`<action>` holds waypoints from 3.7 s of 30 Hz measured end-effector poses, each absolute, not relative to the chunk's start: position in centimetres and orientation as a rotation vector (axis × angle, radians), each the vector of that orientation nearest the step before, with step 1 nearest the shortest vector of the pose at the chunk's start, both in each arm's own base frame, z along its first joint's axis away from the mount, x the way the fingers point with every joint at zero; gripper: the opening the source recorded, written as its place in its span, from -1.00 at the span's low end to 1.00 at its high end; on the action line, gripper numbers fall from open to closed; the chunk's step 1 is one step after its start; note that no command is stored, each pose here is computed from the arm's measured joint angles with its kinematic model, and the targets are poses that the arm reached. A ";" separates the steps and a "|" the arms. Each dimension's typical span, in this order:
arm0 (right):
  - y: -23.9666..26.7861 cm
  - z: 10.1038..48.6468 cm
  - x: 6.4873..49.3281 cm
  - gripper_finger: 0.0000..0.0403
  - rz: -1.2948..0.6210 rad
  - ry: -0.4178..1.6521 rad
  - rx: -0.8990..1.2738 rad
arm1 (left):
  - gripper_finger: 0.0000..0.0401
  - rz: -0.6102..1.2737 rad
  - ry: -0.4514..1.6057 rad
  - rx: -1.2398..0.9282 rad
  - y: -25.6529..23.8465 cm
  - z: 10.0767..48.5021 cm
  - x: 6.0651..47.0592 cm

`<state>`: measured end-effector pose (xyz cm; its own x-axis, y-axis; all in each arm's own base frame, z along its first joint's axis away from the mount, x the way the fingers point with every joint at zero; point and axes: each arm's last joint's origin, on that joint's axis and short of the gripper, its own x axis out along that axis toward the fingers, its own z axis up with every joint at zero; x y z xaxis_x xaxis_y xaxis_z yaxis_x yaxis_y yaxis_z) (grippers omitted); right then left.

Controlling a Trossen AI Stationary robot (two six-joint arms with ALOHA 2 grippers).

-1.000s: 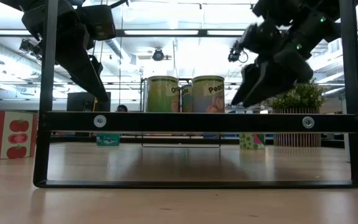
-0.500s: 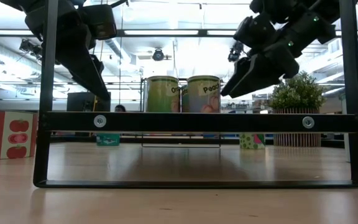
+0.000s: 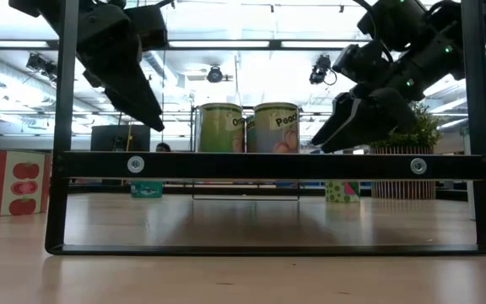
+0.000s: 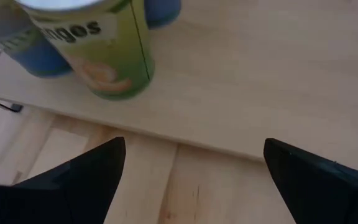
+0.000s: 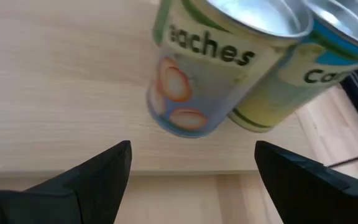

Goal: Pick and place cans onto a shelf
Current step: Put the canned peaches on the shelf, then put the canned diced tomatoes on the shelf

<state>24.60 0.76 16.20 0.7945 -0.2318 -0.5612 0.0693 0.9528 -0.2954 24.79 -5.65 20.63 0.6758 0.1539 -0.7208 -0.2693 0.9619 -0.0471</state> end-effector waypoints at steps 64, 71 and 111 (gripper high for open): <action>-3.9 17.0 24.3 0.73 -0.178 0.445 -0.220 | 0.94 0.299 0.698 0.013 -5.2 19.0 27.5; -3.4 17.0 24.4 0.73 -0.159 0.447 -0.221 | 0.94 0.325 0.663 0.027 -5.1 19.0 27.9; -0.7 18.4 23.4 0.73 -0.277 0.616 -0.194 | 0.94 0.159 1.027 -0.171 -6.8 22.0 27.7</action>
